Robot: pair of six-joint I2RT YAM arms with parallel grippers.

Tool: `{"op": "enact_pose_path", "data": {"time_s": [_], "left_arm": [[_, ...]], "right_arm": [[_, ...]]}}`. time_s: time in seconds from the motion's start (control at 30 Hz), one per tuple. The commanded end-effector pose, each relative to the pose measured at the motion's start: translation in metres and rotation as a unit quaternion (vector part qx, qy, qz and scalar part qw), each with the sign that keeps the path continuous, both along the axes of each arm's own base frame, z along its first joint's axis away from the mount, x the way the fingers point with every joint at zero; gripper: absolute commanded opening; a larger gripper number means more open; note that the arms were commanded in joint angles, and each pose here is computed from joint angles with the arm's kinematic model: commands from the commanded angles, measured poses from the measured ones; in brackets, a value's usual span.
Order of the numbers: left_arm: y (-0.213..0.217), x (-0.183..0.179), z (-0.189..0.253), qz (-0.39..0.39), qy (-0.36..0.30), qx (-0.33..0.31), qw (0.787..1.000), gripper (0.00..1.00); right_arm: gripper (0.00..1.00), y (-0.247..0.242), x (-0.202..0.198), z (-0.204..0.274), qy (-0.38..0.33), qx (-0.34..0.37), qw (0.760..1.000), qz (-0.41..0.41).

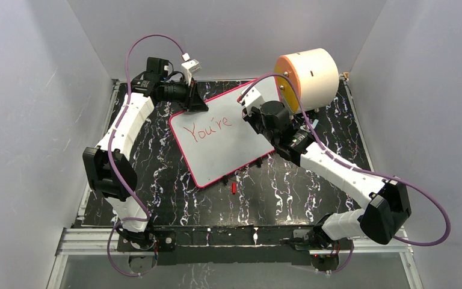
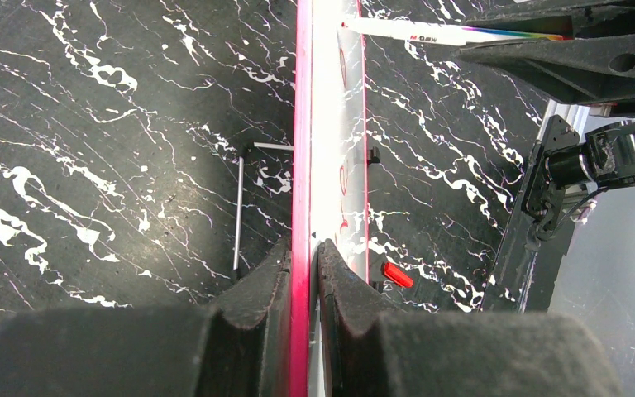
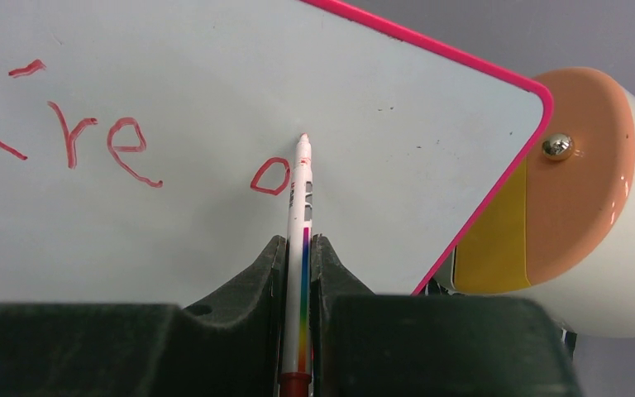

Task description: Write a sentence on the whiteboard

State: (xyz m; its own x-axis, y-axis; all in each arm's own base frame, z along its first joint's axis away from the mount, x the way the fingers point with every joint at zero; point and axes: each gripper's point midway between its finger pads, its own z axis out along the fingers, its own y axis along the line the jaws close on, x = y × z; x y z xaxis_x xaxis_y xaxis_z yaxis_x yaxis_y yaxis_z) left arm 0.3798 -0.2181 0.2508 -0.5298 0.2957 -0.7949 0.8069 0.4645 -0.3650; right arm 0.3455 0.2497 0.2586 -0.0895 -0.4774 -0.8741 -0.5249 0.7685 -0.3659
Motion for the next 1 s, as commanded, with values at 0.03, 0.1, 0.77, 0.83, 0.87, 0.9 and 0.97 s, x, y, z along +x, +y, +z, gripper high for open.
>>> {"op": "enact_pose_path", "data": {"time_s": [0.03, 0.1, 0.77, 0.83, 0.87, 0.9, 0.97], "left_arm": [[-0.007, -0.03, -0.037, -0.028, 0.056, 0.052, 0.997, 0.0], [-0.007, -0.03, -0.037, -0.028, 0.056, 0.053, 0.997, 0.0], [-0.008, -0.029, -0.038, -0.028, 0.058, 0.053, 0.997, 0.0], [-0.008, -0.03, -0.038, -0.028, 0.059, 0.053, 0.996, 0.0], [-0.008, -0.029, -0.038, -0.028, 0.058, 0.053, 0.997, 0.0], [-0.008, -0.029, -0.038, -0.028, 0.058, 0.052, 0.997, 0.0], [-0.008, -0.029, -0.037, -0.028, 0.057, 0.052, 0.997, 0.0]], "right_arm": [[0.0, 0.007, 0.015, 0.043, -0.054, 0.042, 0.998, -0.005], [0.0, 0.007, 0.017, 0.044, -0.055, 0.042, 0.998, -0.008], [0.0, 0.004, 0.008, 0.011, 0.018, 0.004, 1.0, 0.003], [0.0, 0.003, 0.006, 0.007, 0.026, 0.0, 1.0, 0.003], [0.0, 0.003, 0.005, 0.005, 0.029, -0.002, 1.0, 0.003], [0.0, 0.002, 0.004, 0.004, 0.032, -0.004, 0.999, 0.003], [0.0, 0.001, 0.003, 0.001, 0.036, -0.007, 0.999, 0.001]]}}
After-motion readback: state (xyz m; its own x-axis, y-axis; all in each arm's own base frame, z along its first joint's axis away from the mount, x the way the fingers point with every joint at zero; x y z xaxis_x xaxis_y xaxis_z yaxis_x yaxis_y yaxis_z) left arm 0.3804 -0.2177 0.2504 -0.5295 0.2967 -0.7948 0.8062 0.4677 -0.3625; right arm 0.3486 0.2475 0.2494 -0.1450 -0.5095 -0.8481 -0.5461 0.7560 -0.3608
